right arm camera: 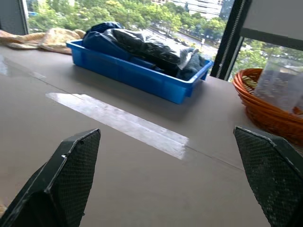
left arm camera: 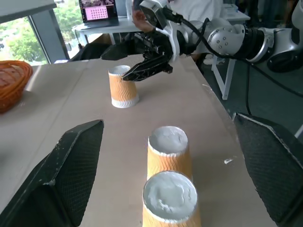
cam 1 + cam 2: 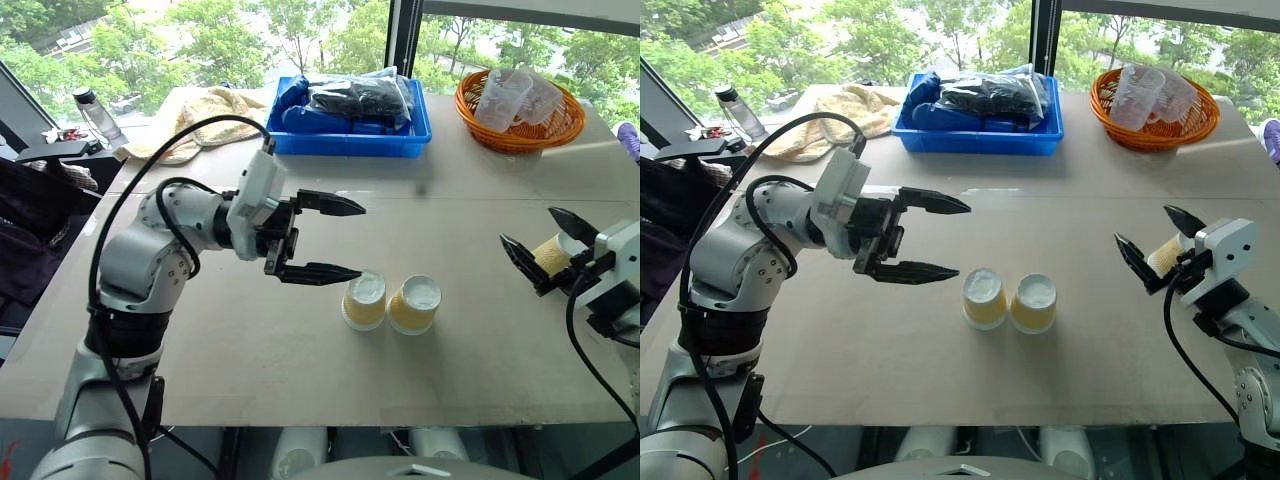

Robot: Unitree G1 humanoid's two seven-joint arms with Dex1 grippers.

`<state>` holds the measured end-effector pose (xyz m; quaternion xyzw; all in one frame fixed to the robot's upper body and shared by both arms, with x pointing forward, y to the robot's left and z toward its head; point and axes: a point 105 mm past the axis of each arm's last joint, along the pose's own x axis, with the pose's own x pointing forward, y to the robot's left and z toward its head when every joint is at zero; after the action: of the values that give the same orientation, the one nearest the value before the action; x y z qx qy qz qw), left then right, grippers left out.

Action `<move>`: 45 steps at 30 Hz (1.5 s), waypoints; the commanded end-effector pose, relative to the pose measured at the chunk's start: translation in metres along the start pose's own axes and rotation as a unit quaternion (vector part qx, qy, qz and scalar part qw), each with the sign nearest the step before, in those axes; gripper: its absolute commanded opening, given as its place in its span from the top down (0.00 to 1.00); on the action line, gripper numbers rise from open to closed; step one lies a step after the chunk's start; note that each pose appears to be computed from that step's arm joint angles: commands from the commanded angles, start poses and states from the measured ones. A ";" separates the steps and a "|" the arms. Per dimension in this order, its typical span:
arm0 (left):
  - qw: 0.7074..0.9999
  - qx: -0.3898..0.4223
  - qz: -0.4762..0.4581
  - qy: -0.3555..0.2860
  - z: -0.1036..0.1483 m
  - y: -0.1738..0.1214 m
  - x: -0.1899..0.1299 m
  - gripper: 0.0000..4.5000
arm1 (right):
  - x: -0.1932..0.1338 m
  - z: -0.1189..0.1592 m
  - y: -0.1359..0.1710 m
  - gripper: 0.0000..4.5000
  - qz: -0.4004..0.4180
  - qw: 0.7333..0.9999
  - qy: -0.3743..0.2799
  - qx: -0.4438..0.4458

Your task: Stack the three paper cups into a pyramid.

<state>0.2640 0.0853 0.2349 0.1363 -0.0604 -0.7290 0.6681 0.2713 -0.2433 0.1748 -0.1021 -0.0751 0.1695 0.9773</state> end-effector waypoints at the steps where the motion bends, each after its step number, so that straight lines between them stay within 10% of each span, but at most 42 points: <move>1: 1.000 0.008 0.022 0.008 0.006 0.012 0.006 0.00 | -0.007 0.001 -0.023 0.01 -0.068 0.998 0.007 -0.015; 25: 0.989 -0.052 0.104 0.089 -0.008 0.030 0.022 0.00 | -0.003 -0.046 -0.043 0.01 -0.158 0.981 0.049 0.106; 30: 0.987 -0.051 0.115 0.095 -0.011 0.031 0.021 0.00 | -0.002 -0.048 -0.041 0.50 -0.149 0.982 0.057 0.099; 32: 0.987 -0.053 0.121 0.094 -0.012 0.032 0.020 0.00 | -0.002 -0.048 -0.041 0.52 -0.151 0.982 0.056 0.098; 40: 0.980 -0.065 0.162 0.096 -0.018 0.033 0.006 0.00 | 0.017 0.001 -0.017 0.52 -0.058 0.994 -0.022 0.090; 45: 0.985 -0.060 0.124 0.102 -0.015 0.013 -0.020 0.00 | 0.032 0.059 0.055 0.52 0.143 0.976 -0.079 0.145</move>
<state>0.2933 0.1014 0.2072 0.1515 0.0770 -0.6042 0.7785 0.2870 -0.2002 0.2071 0.0363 -0.0964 0.2499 0.9628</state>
